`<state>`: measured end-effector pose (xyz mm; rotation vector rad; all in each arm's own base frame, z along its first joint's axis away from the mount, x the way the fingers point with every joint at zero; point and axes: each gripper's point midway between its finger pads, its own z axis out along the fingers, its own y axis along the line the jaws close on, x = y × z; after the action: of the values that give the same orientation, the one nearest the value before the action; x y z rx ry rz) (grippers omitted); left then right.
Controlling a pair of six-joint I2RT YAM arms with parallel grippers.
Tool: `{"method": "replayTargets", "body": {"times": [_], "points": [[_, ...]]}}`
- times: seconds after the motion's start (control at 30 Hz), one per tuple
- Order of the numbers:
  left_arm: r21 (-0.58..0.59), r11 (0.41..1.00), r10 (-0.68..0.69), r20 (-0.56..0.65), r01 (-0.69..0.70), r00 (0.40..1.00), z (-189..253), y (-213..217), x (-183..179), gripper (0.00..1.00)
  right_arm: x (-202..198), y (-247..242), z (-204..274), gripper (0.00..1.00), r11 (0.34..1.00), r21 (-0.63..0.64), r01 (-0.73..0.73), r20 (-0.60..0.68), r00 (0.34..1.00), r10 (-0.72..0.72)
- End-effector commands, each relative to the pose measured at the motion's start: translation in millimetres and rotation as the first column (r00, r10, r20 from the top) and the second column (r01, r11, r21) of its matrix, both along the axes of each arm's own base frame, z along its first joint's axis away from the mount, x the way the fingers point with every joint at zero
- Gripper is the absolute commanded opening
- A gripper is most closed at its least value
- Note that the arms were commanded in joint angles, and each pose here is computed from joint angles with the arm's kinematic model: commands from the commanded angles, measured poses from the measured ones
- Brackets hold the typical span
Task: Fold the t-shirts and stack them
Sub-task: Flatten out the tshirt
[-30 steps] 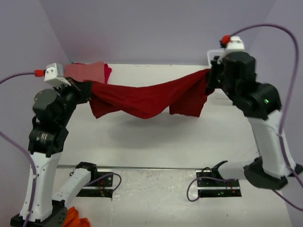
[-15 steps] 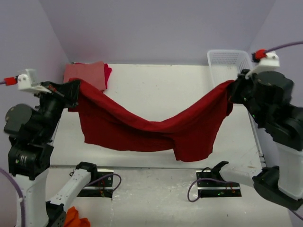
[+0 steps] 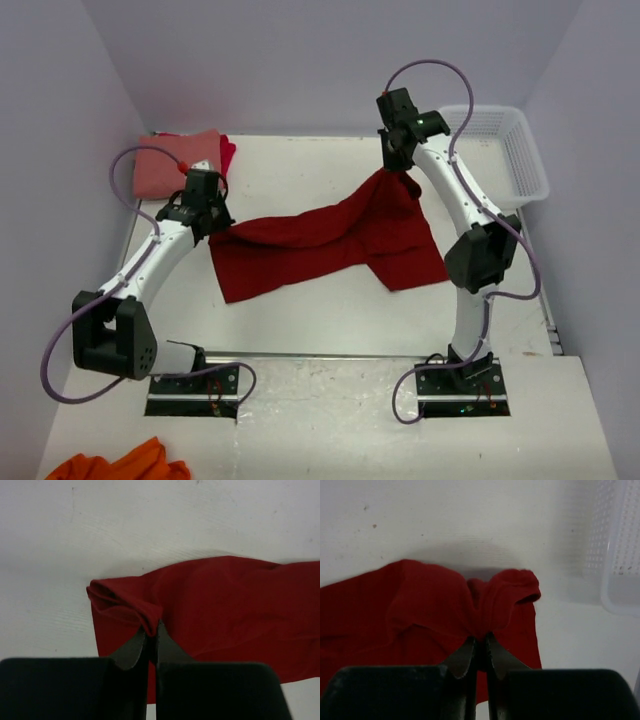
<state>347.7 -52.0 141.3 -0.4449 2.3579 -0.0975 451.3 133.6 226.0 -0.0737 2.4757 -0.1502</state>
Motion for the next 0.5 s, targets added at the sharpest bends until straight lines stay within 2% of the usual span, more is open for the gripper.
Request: {"method": "replayTargets", "body": {"times": [0.0, 0.03, 0.07, 0.1, 0.13, 0.2, 0.23, 0.27, 0.33, 0.37, 0.47], "points": [[0.015, 0.996, 0.08, 0.162, -0.083, 0.983, 17, 14, 45, 0.0, 30, -3, 39, 0.1, 0.997, 0.058, -0.045, 0.14, 0.99, 0.036], [0.024, 0.997, 0.073, 0.169, -0.078, 0.983, 17, 15, 50, 0.0, 36, -5, 34, 0.16, 0.998, 0.046, -0.049, 0.142, 0.989, 0.042], [0.027, 0.998, 0.058, 0.197, -0.065, 0.979, 19, 14, 61, 0.02, 41, -5, 35, 0.44, 0.998, 0.04, -0.056, 0.156, 0.987, 0.05], [0.029, 0.999, 0.028, 0.212, -0.035, 0.977, 24, 10, 65, 0.17, 43, -7, 38, 0.52, 0.998, 0.031, -0.056, 0.169, 0.984, 0.05], [0.047, 0.998, 0.017, 0.241, -0.029, 0.97, 36, 11, 71, 0.54, 44, -14, 41, 0.68, 0.999, 0.008, -0.031, 0.18, 0.983, 0.029], [0.059, 0.998, 0.017, 0.297, -0.036, 0.955, 58, 14, 75, 0.94, 36, -21, 52, 0.95, 1.0, -0.002, -0.016, 0.197, 0.98, 0.016], [0.083, 0.996, -0.004, 0.31, -0.023, 0.951, 66, 15, 74, 1.0, 32, -27, 58, 0.99, 1.0, -0.01, 0.004, 0.211, 0.977, -0.001], [0.093, 0.995, -0.002, 0.323, -0.03, 0.946, 76, 18, 71, 1.0, 19, -32, 73, 0.99, 1.0, 0.003, 0.01, 0.227, 0.974, -0.01], [0.123, 0.991, 0.019, 0.316, -0.061, 0.949, 85, 26, 62, 1.0, 0, -34, 70, 0.99, 0.999, 0.026, 0.023, 0.198, 0.98, -0.028], [0.131, 0.989, 0.027, 0.323, -0.073, 0.946, 94, 28, 55, 1.0, -22, -38, 68, 0.99, 0.998, 0.049, 0.041, 0.161, 0.986, -0.049], [0.127, 0.99, 0.032, 0.253, -0.066, 0.967, 87, 24, 20, 1.0, -67, -45, 50, 0.97, 0.993, 0.092, 0.07, 0.105, 0.991, -0.08]]}}
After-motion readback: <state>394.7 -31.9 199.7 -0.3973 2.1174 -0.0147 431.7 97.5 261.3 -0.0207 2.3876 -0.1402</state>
